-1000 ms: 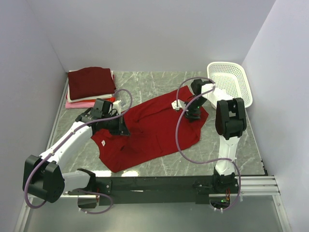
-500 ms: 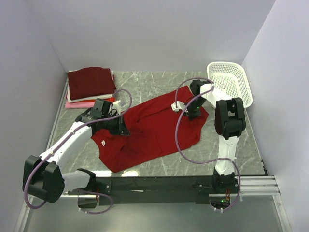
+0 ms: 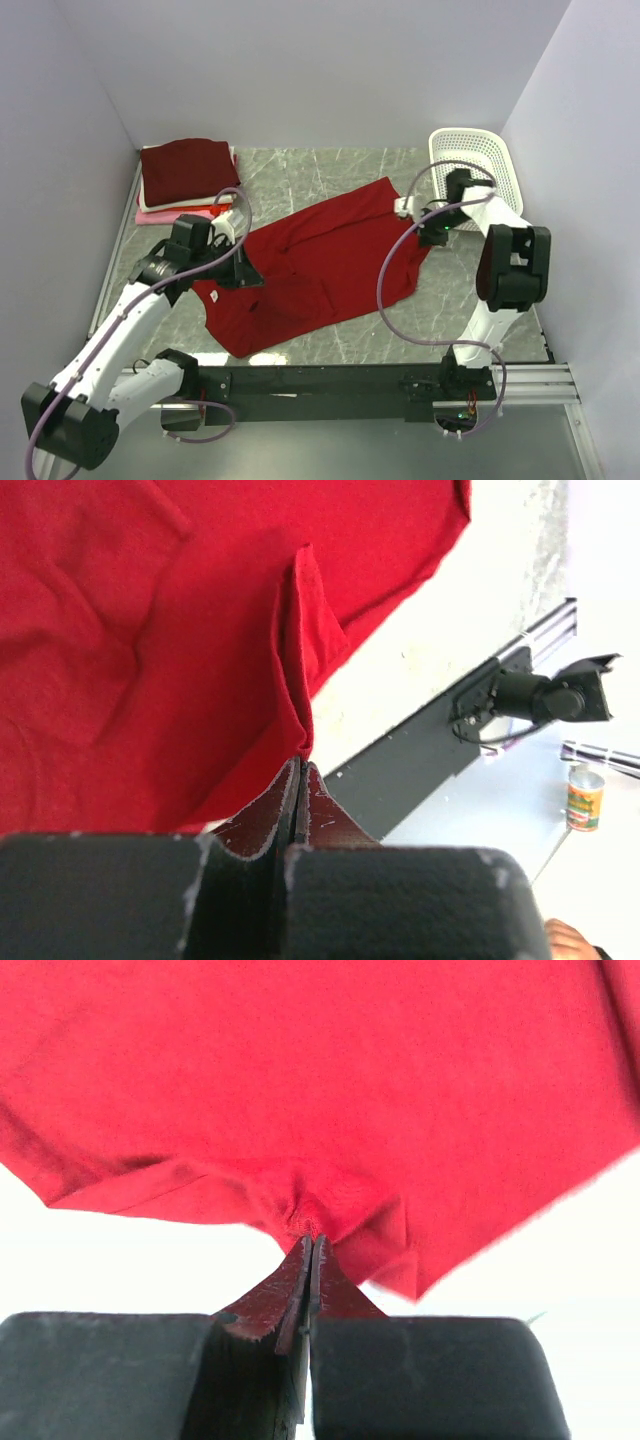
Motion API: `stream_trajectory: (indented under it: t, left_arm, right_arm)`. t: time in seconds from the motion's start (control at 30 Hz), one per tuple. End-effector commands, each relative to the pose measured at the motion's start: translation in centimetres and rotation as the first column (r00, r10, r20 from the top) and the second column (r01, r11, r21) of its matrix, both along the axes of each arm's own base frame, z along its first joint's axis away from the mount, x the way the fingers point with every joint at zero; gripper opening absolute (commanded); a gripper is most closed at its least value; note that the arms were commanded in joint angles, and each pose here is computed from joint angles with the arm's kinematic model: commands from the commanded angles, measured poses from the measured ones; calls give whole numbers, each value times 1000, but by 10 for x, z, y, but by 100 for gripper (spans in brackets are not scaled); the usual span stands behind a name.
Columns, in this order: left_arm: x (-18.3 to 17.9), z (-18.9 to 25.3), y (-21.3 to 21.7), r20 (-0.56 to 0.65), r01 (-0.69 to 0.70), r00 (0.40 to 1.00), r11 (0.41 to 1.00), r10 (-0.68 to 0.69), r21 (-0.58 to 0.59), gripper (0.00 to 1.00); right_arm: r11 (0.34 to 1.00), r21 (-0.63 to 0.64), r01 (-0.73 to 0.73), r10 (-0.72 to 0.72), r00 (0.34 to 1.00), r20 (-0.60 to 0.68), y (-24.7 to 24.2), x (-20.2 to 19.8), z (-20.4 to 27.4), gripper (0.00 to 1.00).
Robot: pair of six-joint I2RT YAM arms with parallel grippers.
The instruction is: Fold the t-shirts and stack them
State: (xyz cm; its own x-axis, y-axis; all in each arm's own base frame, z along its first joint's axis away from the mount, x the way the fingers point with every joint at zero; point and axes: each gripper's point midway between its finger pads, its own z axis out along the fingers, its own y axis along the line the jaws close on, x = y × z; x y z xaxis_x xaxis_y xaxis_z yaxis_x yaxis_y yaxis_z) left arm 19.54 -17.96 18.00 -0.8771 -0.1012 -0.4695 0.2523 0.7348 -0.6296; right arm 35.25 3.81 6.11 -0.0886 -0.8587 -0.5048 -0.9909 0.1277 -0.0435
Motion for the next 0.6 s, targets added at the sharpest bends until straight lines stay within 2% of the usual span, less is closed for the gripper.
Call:
stream_trajectory:
  t: [0.0, 0.23, 0.47, 0.57]
  left_arm:
    - [-20, 4, 0, -44, -5, 999, 999, 3, -52, 0]
    - [-52, 8, 9, -65, -56, 997, 994, 50, -94, 0]
    - [-60, 37, 24, 5, -161, 987, 981, 162, -109, 0]
    - [-61, 37, 34, 8, -214, 976, 974, 215, -75, 0]
  right_arm:
    - [986, 110, 129, -136, 989, 60, -6, 10, 14, 0]
    - [953, 170, 249, -263, 963, 64, -24, 16, 18, 0]
    - [920, 209, 332, -347, 937, 39, -23, 27, 22, 0]
    - [914, 230, 334, -351, 936, 35, -20, 27, 24, 0]
